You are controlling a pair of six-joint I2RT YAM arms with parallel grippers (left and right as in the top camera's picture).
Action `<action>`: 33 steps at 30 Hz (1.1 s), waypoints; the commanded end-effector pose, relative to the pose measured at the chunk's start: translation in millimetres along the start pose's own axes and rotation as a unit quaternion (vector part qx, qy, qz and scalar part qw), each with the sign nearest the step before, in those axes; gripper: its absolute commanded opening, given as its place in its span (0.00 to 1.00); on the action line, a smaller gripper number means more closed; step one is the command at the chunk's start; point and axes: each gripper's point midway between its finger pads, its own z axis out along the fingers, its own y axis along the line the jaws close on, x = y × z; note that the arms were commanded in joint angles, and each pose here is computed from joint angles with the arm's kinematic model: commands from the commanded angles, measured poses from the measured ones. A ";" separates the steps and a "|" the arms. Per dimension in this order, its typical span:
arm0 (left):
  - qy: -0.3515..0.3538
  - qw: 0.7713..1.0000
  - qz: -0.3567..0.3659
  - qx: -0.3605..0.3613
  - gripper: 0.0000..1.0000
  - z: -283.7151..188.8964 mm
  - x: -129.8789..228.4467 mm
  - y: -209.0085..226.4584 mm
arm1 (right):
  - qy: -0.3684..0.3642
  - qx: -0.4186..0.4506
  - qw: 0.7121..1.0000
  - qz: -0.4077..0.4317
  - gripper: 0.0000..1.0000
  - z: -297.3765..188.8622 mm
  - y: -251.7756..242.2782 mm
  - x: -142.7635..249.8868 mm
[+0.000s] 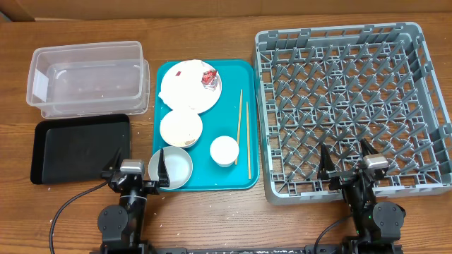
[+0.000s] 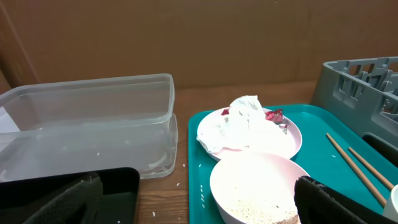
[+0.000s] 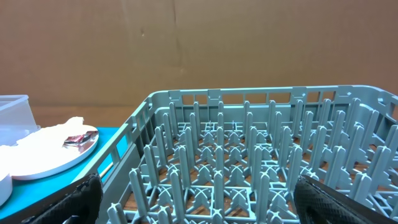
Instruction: Sort waste into correct bins and load items into the dishwasher
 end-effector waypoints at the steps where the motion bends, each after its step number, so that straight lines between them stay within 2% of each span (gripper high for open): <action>1: -0.005 1.000 0.018 -0.004 1.00 -0.1 -0.5 1.0 | -0.002 0.009 1.000 0.002 1.00 -0.1 -3.9 1.8; 13: -0.003 1.000 0.019 -0.001 1.00 -0.1 0.2 0.2 | -0.008 0.009 1.000 0.001 1.00 -0.1 -3.9 -1.4; 16: -0.017 0.999 0.017 0.026 1.00 -0.5 -6.3 -9.1 | -0.015 0.009 1.000 0.000 1.00 -0.2 -3.5 -4.5; 22: -0.089 0.991 0.032 0.091 1.00 -7.6 -42.5 -31.9 | -0.046 0.002 0.999 -0.006 1.00 -4.1 0.3 -30.7; 26: -0.112 0.989 0.041 0.092 1.00 -14.8 -67.1 -32.6 | -0.074 0.001 0.997 -0.012 1.00 -11.2 3.5 -60.1; 30: -0.133 0.985 0.074 0.087 1.00 -27.1 -111.8 -32.2 | -0.110 0.001 0.993 -0.034 1.00 -27.2 9.2 -105.8; 33: -0.131 0.984 0.079 0.090 1.00 -26.6 -132.6 -32.5 | -0.120 0.000 0.992 -0.036 1.00 -35.4 11.9 -125.0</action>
